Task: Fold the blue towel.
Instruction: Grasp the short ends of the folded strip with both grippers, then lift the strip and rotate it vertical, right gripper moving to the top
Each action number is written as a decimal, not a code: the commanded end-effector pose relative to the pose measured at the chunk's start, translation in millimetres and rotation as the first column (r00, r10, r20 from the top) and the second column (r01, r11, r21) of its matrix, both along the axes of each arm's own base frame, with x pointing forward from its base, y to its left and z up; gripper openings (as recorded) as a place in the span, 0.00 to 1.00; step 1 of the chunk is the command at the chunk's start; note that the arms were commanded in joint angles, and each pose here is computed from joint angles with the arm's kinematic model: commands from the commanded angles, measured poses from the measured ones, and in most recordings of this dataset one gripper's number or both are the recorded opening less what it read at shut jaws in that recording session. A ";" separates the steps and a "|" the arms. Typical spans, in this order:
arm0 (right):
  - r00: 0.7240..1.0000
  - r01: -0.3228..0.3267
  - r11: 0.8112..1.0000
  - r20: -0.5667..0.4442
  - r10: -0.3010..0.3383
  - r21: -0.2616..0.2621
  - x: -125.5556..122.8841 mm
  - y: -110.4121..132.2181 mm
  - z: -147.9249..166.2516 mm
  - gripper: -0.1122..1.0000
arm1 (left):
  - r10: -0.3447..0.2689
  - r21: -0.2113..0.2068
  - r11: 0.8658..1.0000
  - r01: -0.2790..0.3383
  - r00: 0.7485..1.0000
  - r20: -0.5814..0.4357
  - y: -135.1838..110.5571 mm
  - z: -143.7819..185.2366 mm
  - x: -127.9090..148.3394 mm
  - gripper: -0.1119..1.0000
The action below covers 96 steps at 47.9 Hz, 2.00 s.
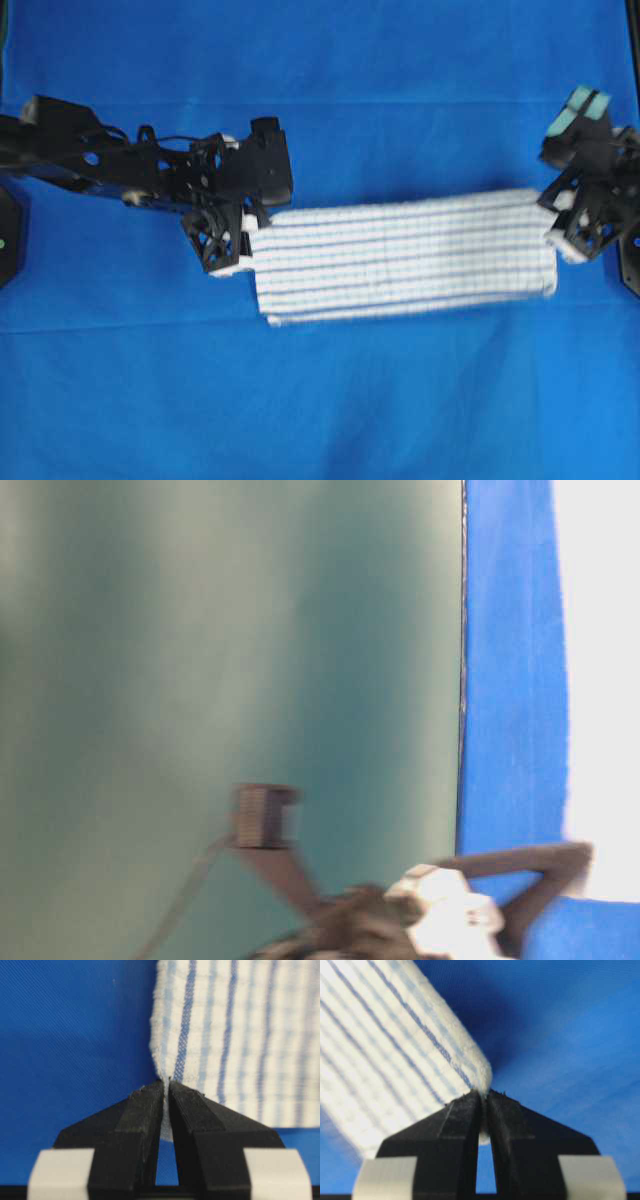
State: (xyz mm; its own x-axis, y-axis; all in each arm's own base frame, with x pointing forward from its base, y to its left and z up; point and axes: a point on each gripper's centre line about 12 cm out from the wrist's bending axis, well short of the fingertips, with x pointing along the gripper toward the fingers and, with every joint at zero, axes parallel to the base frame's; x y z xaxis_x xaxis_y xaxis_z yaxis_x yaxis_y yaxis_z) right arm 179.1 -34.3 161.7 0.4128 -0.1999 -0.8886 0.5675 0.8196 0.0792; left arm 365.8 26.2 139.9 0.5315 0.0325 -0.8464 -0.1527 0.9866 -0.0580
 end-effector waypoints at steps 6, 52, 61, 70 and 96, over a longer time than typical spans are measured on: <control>0.994 0.025 1.000 0.104 -0.023 -0.018 -6.5 -1.8 42.3 0.17 | -0.007 0.013 1.000 0.005 0.991 0.136 -0.5 59.7 1.4 0.12; 0.948 0.106 0.969 0.316 -0.031 -0.222 33.8 -53.3 90.0 0.17 | -0.175 0.017 0.983 0.183 0.902 0.395 -77.0 110.9 26.7 0.13; 0.928 0.121 0.959 0.373 -0.018 -0.257 64.1 -81.1 90.8 0.17 | -0.232 0.016 0.969 0.246 0.885 0.404 -106.0 107.9 39.2 0.12; 0.929 0.092 0.948 0.369 0.028 -0.304 101.3 -106.0 88.5 0.17 | -0.257 0.016 0.961 0.278 0.865 0.431 -123.8 103.4 51.7 0.13; 0.935 0.078 0.933 0.350 0.053 -0.350 141.0 -135.6 91.5 0.17 | -0.261 0.037 0.960 0.278 0.837 0.481 -130.8 99.3 95.8 0.13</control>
State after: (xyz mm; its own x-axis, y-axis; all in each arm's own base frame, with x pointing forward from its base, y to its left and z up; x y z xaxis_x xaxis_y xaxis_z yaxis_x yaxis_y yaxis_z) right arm 323.3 -165.2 240.7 0.6657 -0.4612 -0.5866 0.5571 0.8302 -0.0205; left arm 454.4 -103.8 221.0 0.8232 -0.1900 -0.5350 0.1686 0.9816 -0.0892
